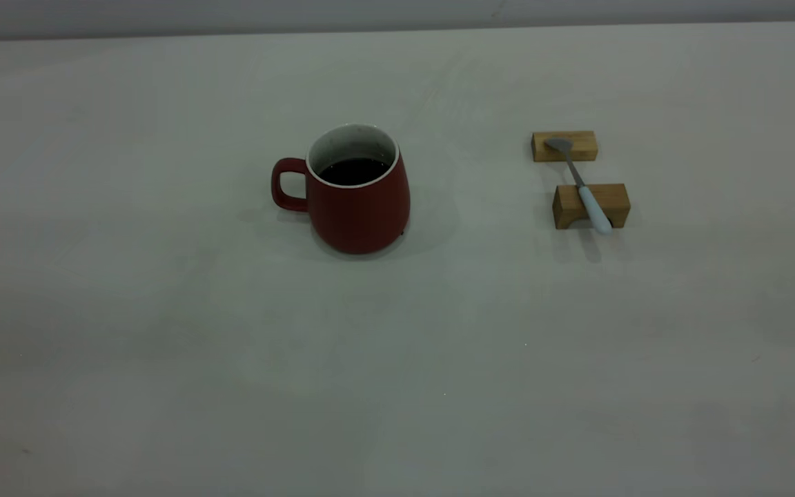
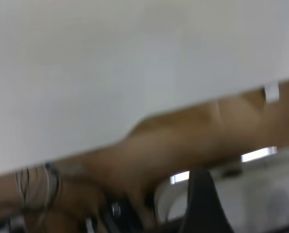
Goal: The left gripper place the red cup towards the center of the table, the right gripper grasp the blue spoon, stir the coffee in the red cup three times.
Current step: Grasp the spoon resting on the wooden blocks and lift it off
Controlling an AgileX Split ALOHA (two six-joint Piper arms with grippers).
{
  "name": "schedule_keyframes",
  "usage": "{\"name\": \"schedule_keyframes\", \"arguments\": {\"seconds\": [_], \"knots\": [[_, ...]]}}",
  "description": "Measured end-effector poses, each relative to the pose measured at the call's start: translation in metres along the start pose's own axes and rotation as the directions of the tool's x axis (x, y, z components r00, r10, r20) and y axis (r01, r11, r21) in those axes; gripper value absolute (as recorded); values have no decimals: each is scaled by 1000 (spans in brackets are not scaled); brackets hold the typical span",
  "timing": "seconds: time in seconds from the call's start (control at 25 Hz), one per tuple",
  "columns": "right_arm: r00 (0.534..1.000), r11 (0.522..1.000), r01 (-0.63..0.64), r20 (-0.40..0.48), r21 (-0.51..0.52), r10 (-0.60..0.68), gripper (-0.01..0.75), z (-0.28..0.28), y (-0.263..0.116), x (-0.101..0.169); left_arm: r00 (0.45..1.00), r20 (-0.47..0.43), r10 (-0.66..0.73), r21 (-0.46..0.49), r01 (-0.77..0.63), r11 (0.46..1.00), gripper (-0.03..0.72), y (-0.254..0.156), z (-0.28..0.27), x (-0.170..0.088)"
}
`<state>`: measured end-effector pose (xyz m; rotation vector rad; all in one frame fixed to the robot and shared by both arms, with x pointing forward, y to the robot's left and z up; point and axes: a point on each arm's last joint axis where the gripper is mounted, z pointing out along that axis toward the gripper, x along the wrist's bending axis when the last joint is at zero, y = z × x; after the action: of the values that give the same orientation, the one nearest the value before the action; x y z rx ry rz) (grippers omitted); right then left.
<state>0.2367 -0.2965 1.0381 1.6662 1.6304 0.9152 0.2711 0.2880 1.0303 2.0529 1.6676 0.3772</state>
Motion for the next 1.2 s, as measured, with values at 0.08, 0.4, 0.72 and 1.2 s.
{"name": "schedule_keyframes", "arguments": {"seconds": [0.08, 0.4, 0.72, 1.2], "knots": [[1000, 1000, 0, 0, 0, 0, 241, 0, 0, 0, 1000, 2, 4, -62, -4, 998, 551, -6, -6, 0], [999, 1000, -19, -39, 0, 19, 241, 0, 0, 4, 1000, -15, -26, -242, 21, 970, 551, -26, -21, 1], [993, 998, -56, -104, -8, 55, 257, 2, 6, 10, 971, -121, -205, -378, 146, 914, 551, -40, -27, -3], [975, 994, 21, -221, 108, 4, 533, 84, 91, 23, 966, -133, -222, -380, 157, 912, 551, -40, -27, -3]]}}
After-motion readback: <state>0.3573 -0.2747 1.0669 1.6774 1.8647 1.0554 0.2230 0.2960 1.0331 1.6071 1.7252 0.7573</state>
